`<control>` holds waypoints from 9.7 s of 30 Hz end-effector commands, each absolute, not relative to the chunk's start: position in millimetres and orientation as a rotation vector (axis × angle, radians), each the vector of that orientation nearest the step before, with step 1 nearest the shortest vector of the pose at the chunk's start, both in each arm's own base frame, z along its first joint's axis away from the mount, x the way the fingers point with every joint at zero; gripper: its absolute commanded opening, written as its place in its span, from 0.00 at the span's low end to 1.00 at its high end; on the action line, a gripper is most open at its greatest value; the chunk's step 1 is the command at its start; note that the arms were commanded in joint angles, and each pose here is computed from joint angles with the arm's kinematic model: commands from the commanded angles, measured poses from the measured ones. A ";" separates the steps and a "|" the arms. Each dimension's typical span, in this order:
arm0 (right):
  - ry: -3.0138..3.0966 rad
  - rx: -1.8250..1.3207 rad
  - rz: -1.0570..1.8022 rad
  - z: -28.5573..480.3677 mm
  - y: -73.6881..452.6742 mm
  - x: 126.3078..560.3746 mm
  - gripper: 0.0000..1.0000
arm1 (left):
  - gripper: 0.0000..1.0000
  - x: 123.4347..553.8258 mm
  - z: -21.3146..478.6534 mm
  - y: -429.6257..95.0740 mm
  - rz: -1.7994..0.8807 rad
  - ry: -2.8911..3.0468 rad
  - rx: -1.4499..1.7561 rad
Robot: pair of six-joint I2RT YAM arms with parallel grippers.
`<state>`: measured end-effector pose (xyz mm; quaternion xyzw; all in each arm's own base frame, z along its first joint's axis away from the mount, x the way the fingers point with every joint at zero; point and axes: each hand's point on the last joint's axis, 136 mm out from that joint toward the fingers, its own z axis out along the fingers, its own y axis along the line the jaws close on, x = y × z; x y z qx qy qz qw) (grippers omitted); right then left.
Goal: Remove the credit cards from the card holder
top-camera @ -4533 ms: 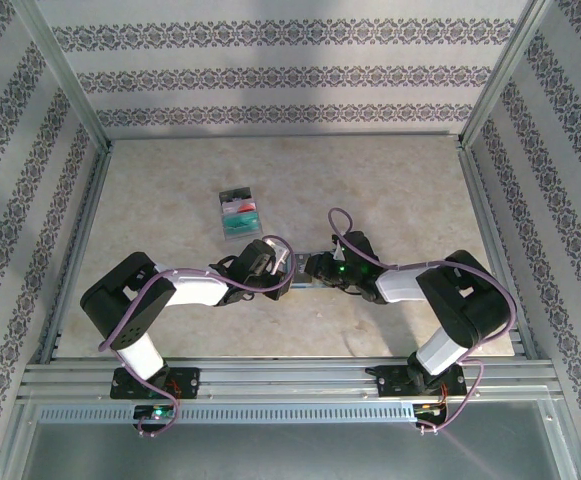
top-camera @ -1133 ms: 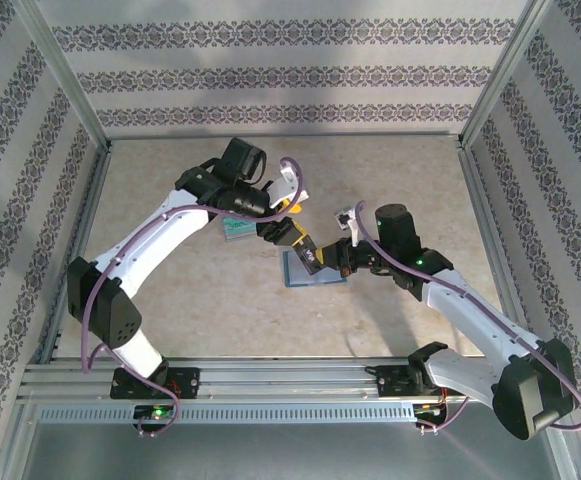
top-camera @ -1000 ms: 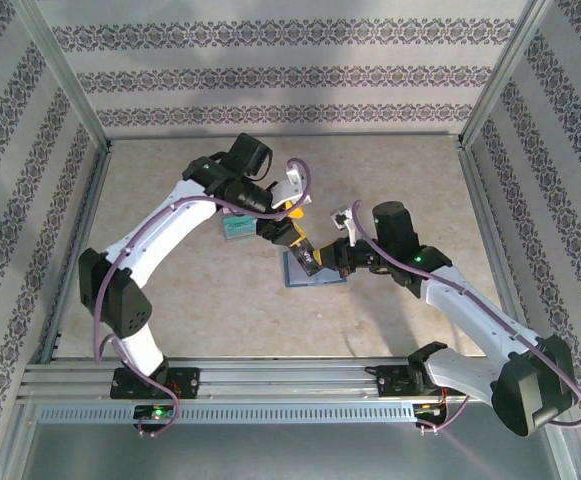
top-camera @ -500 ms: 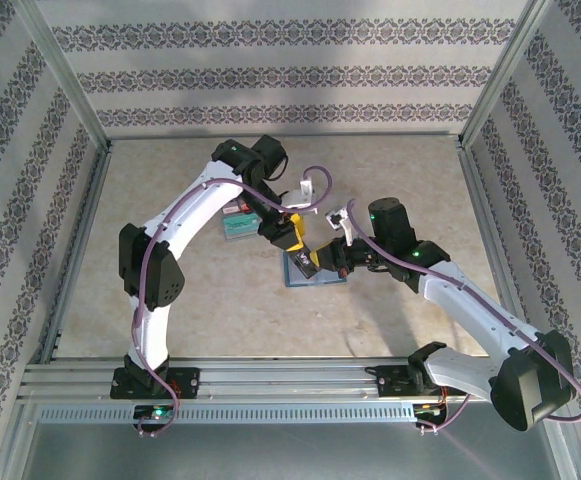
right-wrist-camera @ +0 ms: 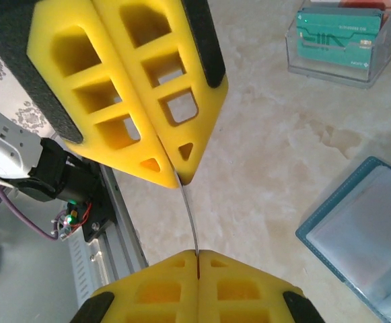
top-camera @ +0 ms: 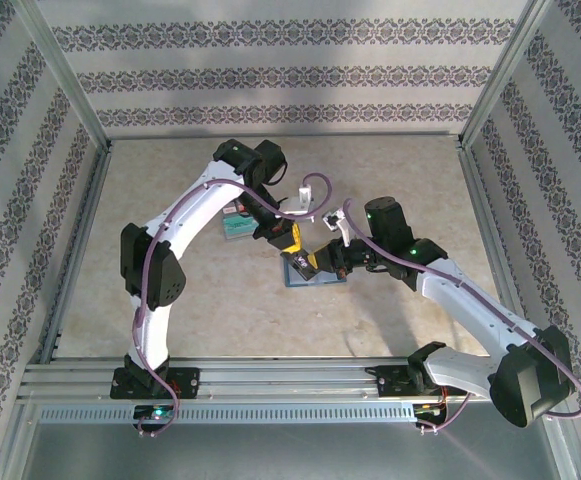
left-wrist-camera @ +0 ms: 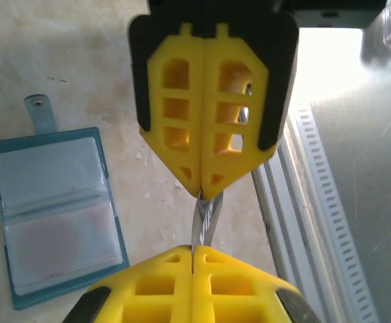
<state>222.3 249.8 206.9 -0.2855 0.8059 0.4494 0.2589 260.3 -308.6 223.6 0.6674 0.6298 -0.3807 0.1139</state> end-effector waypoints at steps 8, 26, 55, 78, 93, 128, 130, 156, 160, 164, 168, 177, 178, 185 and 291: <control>2.100 -0.747 1.100 230.4 245.5 237.6 0.22 | 0.00 254.4 232.5 -310.3 -1.090 1.745 1.900; 2.035 -0.322 0.799 262.7 184.0 262.3 0.64 | 0.00 377.9 260.2 -216.3 -0.729 1.783 1.096; 2.229 0.026 0.582 191.6 158.0 282.1 0.98 | 0.00 464.0 226.3 -122.8 -0.607 1.666 0.914; 2.217 0.051 0.581 195.5 160.3 283.4 0.98 | 0.00 467.9 159.3 -109.8 -0.687 1.634 1.082; 2.207 0.047 0.589 198.7 161.1 283.8 0.98 | 0.00 477.2 138.0 -106.3 -0.696 1.689 1.104; 2.200 0.002 0.628 201.9 174.6 288.4 0.98 | 0.11 495.7 111.0 -100.7 -0.659 1.725 1.086; 2.198 0.003 0.631 202.3 174.6 288.0 0.98 | 0.22 494.6 113.5 -101.1 -0.662 1.723 1.085; 2.210 0.013 0.605 196.0 172.3 287.9 0.98 | 0.49 476.2 185.2 -104.0 -0.587 1.612 1.034; 2.214 0.019 0.598 193.7 171.1 287.8 0.98 | 0.58 476.7 201.7 -103.8 -0.602 1.611 0.977; 2.219 0.021 0.591 191.2 170.5 287.5 0.98 | 0.70 478.2 216.0 -102.4 -0.642 1.641 0.886; 2.221 0.020 0.588 190.1 170.2 286.4 0.98 | 0.86 480.1 226.6 -101.2 -0.679 1.672 0.789; 2.228 0.040 0.565 183.9 168.4 285.4 0.98 | 0.99 470.3 235.0 -113.6 -0.633 1.813 0.638; 2.229 0.041 0.561 183.5 168.9 285.8 0.98 | 0.99 469.6 235.1 -113.4 -0.613 1.834 0.604; 2.243 0.026 0.532 180.8 175.4 285.8 0.98 | 0.99 446.0 239.0 -142.8 -0.530 1.874 0.500; 2.727 -0.035 -0.136 39.0 177.5 272.8 0.35 | 1.00 348.8 170.7 -170.1 -0.439 2.033 0.083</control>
